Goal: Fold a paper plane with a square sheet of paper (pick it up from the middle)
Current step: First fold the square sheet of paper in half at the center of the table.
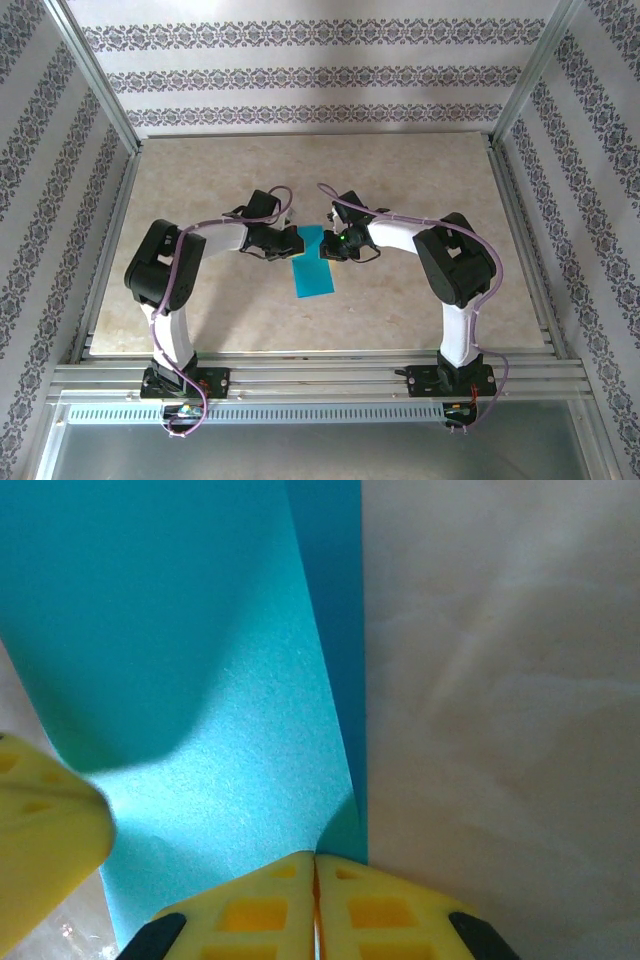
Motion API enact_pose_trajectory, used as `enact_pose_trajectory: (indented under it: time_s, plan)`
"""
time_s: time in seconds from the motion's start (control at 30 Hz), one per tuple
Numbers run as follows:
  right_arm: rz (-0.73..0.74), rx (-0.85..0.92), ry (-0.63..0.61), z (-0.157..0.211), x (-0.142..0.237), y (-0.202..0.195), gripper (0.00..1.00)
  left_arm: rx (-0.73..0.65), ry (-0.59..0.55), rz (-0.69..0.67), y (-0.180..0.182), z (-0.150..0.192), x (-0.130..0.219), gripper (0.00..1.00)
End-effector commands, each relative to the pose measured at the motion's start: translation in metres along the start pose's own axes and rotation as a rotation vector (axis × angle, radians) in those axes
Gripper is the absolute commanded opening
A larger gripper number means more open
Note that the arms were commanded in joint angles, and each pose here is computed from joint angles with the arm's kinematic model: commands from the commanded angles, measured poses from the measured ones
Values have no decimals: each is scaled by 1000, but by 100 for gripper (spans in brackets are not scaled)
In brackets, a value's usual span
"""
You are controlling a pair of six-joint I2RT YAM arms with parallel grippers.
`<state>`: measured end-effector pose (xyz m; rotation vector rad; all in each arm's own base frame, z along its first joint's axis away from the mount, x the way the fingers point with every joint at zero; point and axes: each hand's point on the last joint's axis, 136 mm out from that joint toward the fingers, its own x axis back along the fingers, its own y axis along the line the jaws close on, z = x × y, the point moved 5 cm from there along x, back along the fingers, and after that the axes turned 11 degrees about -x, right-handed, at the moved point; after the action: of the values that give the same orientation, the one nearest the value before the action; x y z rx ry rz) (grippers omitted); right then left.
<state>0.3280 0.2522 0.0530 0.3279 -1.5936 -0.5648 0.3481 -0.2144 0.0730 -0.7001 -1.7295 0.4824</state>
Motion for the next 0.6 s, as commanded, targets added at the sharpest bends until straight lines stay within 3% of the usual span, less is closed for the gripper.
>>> enact_pose_trajectory:
  time_s: [0.0,0.4,0.57]
  plan:
    - [293,-96,116,29,-18,-70,10,-41,-21,-16,1,-12,2,0]
    - [336,-118,123,31,-17,-83,10,46,52,-224,57,4,3,1]
    - [342,-119,126,32,-17,-86,10,83,-2,-235,75,-7,24,0]
